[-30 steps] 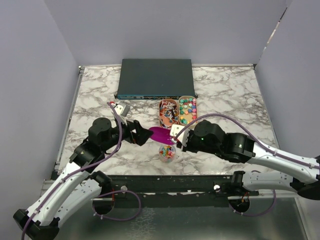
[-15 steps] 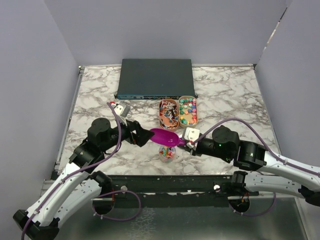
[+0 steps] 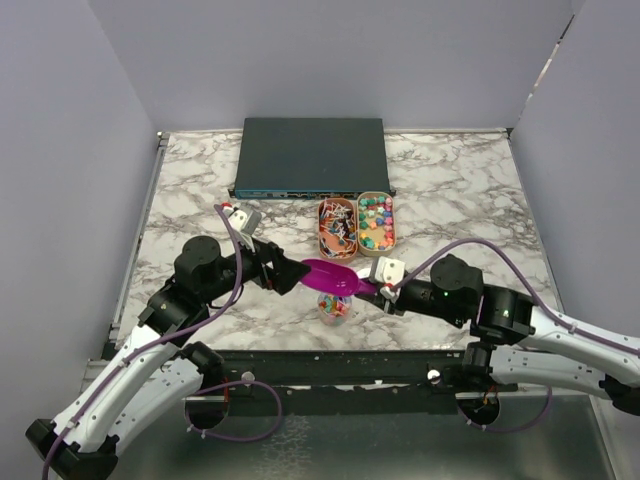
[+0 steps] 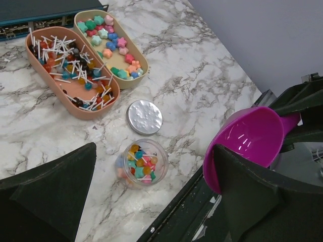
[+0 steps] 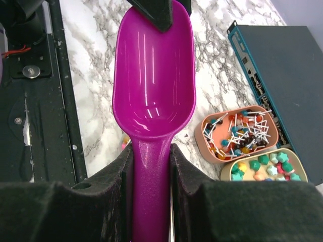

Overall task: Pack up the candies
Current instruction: Adjust the spatula, then scoop the fake candies from the storage box.

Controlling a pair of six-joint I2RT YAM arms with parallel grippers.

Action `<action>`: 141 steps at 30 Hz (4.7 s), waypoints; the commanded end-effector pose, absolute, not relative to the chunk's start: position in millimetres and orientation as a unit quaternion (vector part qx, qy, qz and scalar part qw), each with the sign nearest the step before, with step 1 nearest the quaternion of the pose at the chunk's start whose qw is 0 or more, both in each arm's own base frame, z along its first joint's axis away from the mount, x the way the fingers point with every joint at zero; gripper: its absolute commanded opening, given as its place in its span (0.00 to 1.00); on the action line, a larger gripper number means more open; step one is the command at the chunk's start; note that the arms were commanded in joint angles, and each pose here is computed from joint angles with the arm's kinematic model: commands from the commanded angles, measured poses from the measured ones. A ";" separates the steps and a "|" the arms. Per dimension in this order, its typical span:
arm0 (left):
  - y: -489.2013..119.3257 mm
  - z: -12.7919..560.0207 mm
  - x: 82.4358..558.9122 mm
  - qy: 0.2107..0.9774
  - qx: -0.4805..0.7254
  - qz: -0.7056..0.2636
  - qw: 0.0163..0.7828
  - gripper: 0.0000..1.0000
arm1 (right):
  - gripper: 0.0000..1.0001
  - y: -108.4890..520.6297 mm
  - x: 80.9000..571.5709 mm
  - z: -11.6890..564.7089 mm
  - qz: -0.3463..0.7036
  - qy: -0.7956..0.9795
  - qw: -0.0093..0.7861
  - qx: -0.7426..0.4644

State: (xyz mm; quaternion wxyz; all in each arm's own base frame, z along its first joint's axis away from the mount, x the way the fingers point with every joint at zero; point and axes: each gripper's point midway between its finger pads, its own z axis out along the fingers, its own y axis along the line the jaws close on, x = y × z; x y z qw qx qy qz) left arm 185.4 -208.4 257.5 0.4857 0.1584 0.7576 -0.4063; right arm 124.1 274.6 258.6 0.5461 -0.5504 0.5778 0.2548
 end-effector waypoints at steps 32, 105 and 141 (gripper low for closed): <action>-169.2 253.2 204.1 0.776 0.089 -0.320 0.535 0.99 | 0.01 268.3 195.2 208.4 0.115 0.880 0.378 -0.264; -162.2 275.5 188.1 0.746 0.093 -0.335 0.567 0.99 | 0.01 267.5 297.4 91.3 0.077 0.986 0.144 0.018; -163.1 270.7 191.2 0.755 0.091 -0.328 0.561 0.99 | 0.01 265.3 329.2 37.1 0.029 0.984 0.171 -0.046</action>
